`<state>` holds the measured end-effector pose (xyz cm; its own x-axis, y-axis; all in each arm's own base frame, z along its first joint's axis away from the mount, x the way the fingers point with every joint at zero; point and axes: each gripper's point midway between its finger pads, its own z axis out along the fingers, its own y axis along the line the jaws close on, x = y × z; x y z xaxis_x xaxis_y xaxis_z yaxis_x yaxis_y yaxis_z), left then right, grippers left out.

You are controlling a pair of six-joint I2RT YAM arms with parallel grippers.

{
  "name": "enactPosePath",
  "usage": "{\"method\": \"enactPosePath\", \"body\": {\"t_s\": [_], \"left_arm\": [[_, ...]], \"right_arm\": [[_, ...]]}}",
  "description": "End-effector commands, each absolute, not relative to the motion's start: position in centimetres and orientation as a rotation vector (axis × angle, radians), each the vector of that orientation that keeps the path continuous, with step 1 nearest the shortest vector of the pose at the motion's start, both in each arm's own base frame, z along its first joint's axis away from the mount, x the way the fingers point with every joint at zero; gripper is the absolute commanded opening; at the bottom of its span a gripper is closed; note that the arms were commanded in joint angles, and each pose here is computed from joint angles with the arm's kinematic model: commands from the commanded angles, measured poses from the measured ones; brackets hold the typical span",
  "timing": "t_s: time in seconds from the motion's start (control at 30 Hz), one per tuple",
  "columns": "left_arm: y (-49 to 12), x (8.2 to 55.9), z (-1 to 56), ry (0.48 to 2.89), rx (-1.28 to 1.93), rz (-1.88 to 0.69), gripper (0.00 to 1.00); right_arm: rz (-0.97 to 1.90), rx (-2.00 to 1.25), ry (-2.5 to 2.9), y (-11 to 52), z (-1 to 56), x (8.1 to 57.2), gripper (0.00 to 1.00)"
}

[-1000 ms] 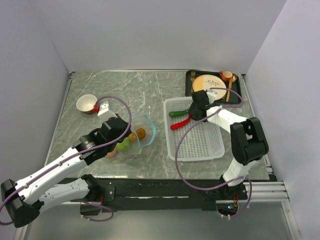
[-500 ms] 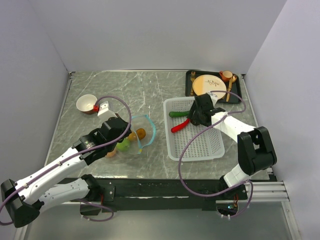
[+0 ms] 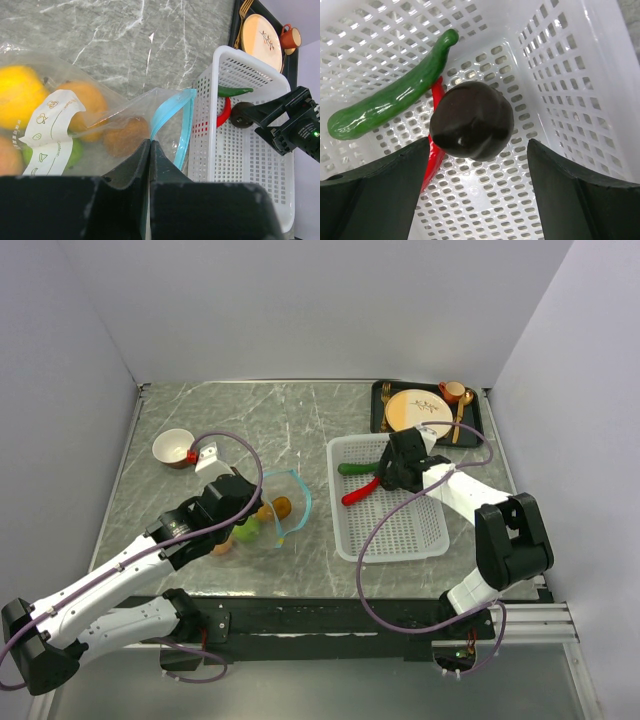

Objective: Place the food in the zip-top bag and seal the zipper
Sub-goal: Pick up the fake fruit from the bin.

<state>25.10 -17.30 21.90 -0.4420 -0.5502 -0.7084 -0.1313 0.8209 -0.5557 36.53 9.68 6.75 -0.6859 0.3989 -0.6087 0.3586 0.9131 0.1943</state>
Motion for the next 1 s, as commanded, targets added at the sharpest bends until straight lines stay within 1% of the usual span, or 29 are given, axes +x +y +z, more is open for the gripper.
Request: {"method": "enactPosePath", "body": {"t_s": [0.0, 0.17, 0.37, 0.47, 0.5, 0.57, 0.6, 0.7, 0.73, 0.8, 0.87, 0.97], "left_arm": [[-17.4, 25.5, 22.8, 1.974, -0.516, -0.541, 0.06], [-17.3, 25.5, 23.0, 1.975, -0.515, -0.535, 0.06], [-17.1, 25.4, 23.2, 1.968, -0.517, -0.532, 0.07], [-17.0, 25.4, 23.3, 1.964, -0.519, -0.527, 0.07], [-17.0, 25.4, 23.4, 1.964, -0.519, -0.53, 0.07], [-17.0, 25.4, 23.4, 1.964, -0.519, -0.532, 0.07], [-17.1, 25.5, 23.4, 1.964, -0.517, -0.534, 0.07], [-17.3, 25.6, 23.3, 1.969, -0.512, -0.537, 0.07], [-17.4, 25.5, 23.3, 1.97, -0.509, -0.537, 0.07], [-17.5, 25.6, 23.3, 1.974, -0.507, -0.537, 0.06], [-17.5, 25.6, 23.3, 1.975, -0.508, -0.537, 0.06], [-17.4, 25.5, 23.2, 1.971, -0.509, -0.543, 0.06]], "right_arm": [[0.07, 0.583, 2.319, 9.3, 8.6, 38.0, 0.86], [0.121, 0.605, 2.316, 10.1, 8.2, 38.8, 0.86], [0.115, 0.622, 2.346, 10.3, 6.6, 39.1, 0.86], [0.11, 0.622, 2.349, 10.1, 6.3, 39.1, 0.82], [0.116, 0.617, 2.344, 10.2, 6.5, 39.2, 0.77], [0.118, 0.615, 2.341, 10.1, 6.6, 39.1, 0.72], [0.125, 0.609, 2.335, 10.2, 6.7, 39.1, 0.67], [0.132, 0.604, 2.319, 10.0, 7.2, 38.9, 0.62], [0.141, 0.599, 2.314, 10.0, 7.5, 38.9, 0.58], [0.152, 0.579, 2.312, 10.2, 7.8, 38.8, 0.56], [0.177, 0.561, 2.321, 10.4, 8.1, 38.5, 0.51], [0.223, 0.529, 2.316, 10.8, 9.2, 37.7, 0.5]]}}
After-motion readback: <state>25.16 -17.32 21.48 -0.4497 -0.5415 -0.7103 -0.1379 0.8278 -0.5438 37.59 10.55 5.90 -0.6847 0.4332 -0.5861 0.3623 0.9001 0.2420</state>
